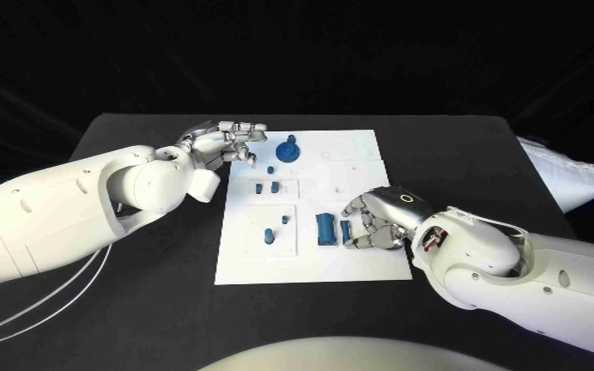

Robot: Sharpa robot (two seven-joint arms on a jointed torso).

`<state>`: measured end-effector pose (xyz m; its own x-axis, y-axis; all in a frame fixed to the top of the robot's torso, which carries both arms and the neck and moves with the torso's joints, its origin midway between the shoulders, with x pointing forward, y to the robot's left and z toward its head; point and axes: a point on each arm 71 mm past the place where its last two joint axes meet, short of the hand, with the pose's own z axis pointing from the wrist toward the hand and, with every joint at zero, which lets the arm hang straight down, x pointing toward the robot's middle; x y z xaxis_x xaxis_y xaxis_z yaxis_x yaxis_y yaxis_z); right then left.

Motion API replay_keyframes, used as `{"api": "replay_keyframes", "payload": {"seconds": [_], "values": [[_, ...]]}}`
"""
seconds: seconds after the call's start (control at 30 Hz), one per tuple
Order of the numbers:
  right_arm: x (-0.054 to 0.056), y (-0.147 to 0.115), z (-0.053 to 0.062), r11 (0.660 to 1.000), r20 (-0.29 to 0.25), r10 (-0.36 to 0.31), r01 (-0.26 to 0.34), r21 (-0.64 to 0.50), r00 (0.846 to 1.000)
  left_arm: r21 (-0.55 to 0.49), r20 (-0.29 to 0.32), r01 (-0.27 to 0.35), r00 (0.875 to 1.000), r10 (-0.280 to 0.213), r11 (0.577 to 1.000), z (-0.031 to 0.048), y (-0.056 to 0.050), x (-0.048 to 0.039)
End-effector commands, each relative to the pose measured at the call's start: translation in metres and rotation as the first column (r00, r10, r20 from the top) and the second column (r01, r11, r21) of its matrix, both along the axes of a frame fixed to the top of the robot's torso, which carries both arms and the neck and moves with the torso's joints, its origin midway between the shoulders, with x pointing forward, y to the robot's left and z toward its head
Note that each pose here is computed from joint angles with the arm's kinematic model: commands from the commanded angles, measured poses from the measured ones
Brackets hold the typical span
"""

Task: Assemble the parts on the task board

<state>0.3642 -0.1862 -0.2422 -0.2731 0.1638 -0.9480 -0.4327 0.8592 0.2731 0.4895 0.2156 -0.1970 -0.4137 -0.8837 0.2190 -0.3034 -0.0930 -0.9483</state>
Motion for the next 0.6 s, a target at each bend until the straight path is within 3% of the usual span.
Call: {"api": "replay_keyframes", "payload": {"seconds": [0.03, 0.13, 0.27, 0.5, 0.53, 0.6], "values": [[0.0, 0.0, 0.011, 0.983, 0.017, 0.015, -0.018, 0.182, 1.0, -0.01, 0.008, 0.016, 1.0, -0.015, 1.0, 0.0009, -0.003, -0.0001], [0.008, -0.008, 0.017, 0.952, -0.07, -0.016, 0.036, 0.304, 0.997, -0.011, 0.014, 0.007, 1.0, -0.007, 1.0, 0.0005, -0.002, 0.0012], [0.027, -0.025, 0.028, 0.866, -0.206, -0.059, 0.153, 0.475, 0.977, -0.014, 0.03, -0.024, 0.999, 0.024, 1.0, -0.0002, -0.001, 0.0038], [0.077, -0.062, 0.04, 0.665, -0.326, -0.104, 0.309, 0.68, 0.94, -0.038, 0.067, -0.129, 0.989, 0.131, 0.991, -0.0023, 0.005, 0.0109], [0.088, -0.069, 0.04, 0.615, -0.347, -0.109, 0.338, 0.713, 0.931, -0.041, 0.074, -0.152, 0.985, 0.155, 0.988, -0.0028, 0.006, 0.0135], [0.096, -0.073, 0.039, 0.578, -0.362, -0.11, 0.355, 0.735, 0.926, -0.043, 0.079, -0.169, 0.982, 0.172, 0.985, -0.0033, 0.008, 0.0155]]}}
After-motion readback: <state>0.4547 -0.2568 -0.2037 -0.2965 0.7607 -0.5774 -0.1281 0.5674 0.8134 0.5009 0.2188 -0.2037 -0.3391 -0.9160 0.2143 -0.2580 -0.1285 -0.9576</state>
